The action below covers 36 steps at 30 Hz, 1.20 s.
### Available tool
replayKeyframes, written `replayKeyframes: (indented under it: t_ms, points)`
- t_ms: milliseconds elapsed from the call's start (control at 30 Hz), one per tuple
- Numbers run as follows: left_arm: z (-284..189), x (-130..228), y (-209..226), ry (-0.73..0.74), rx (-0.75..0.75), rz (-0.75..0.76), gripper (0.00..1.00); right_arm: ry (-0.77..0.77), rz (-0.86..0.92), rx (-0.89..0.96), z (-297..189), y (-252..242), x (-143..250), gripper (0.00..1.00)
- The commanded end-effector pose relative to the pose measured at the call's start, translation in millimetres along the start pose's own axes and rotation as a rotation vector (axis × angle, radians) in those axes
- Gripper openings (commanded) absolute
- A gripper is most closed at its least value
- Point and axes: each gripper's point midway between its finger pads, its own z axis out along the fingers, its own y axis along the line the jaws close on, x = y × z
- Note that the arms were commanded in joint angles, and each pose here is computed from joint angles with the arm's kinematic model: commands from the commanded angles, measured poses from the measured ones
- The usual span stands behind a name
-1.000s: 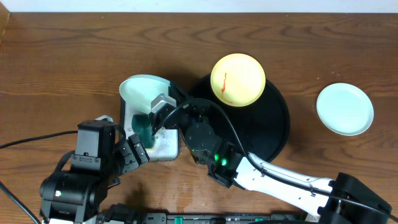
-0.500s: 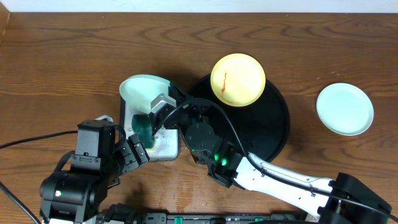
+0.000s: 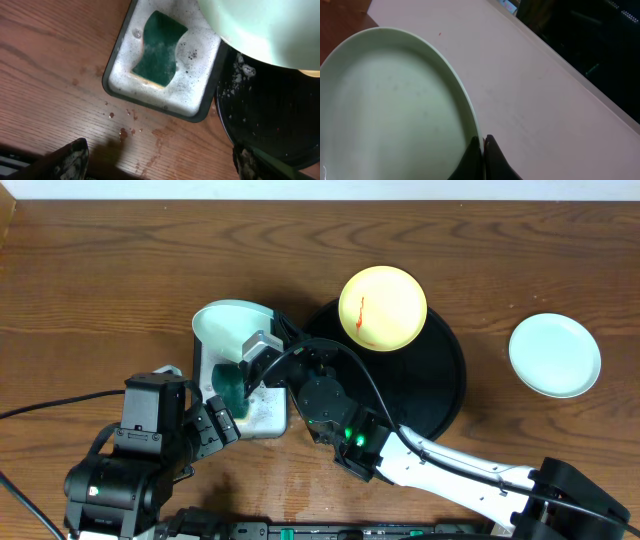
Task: Clean dirty plates on tray and stack at the side
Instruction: 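Lift the pale green plate with right gripper and tilt it over the metal tray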
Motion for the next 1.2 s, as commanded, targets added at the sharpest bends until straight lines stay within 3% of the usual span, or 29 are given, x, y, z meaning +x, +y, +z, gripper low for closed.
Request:
replayKeyframes:
  t_ms: [0, 367, 467, 567, 667, 767, 833, 900, 967, 1067, 1100, 1167]
  points:
    - [-4, -4, -1, -0.015, 0.004, -0.006, 0.92, -0.023, 0.008, 0.017, -5, -8, -12, 0.01]
    - [-4, -4, -1, -0.015, 0.004, -0.007, 0.93, -0.035, -0.013, 0.052, -6, -15, -17, 0.01]
    - [-4, -4, -1, -0.015, 0.004, -0.006, 0.93, -0.036, -0.127, 0.052, -8, -13, -20, 0.01]
    - [-4, -4, -1, -0.015, 0.004, -0.007, 0.93, -0.033, -0.026, 0.073, -8, -17, -19, 0.01]
    - [-4, -4, -1, -0.015, 0.004, -0.007, 0.93, -0.017, -0.127, 0.047, -9, -10, -16, 0.01]
    - [-4, -4, -1, -0.015, 0.004, -0.006, 0.93, -0.005, 0.055, 0.101, -8, -22, -13, 0.01]
    - [-4, -4, -1, -0.015, 0.004, -0.007, 0.93, -0.028, -0.037, 0.012, -8, -3, -16, 0.01]
    - [-4, -4, -1, -0.015, 0.004, -0.007, 0.93, -0.016, -0.050, 0.056, -8, -12, -15, 0.01]
    - [-4, -4, -1, -0.015, 0.004, -0.007, 0.93, -0.019, 0.108, 0.110, -9, -24, -16, 0.01]
    - [-4, -4, -1, -0.015, 0.004, -0.006, 0.93, -0.054, -0.121, 0.000, -11, 2, -23, 0.01]
    - [-4, -4, -1, -0.015, 0.004, -0.007, 0.93, -0.037, -0.119, 0.041, -11, -5, -22, 0.01]
    - [-4, -4, -1, -0.015, 0.004, -0.007, 0.93, -0.016, 0.063, 0.141, -13, -26, -20, 0.01]
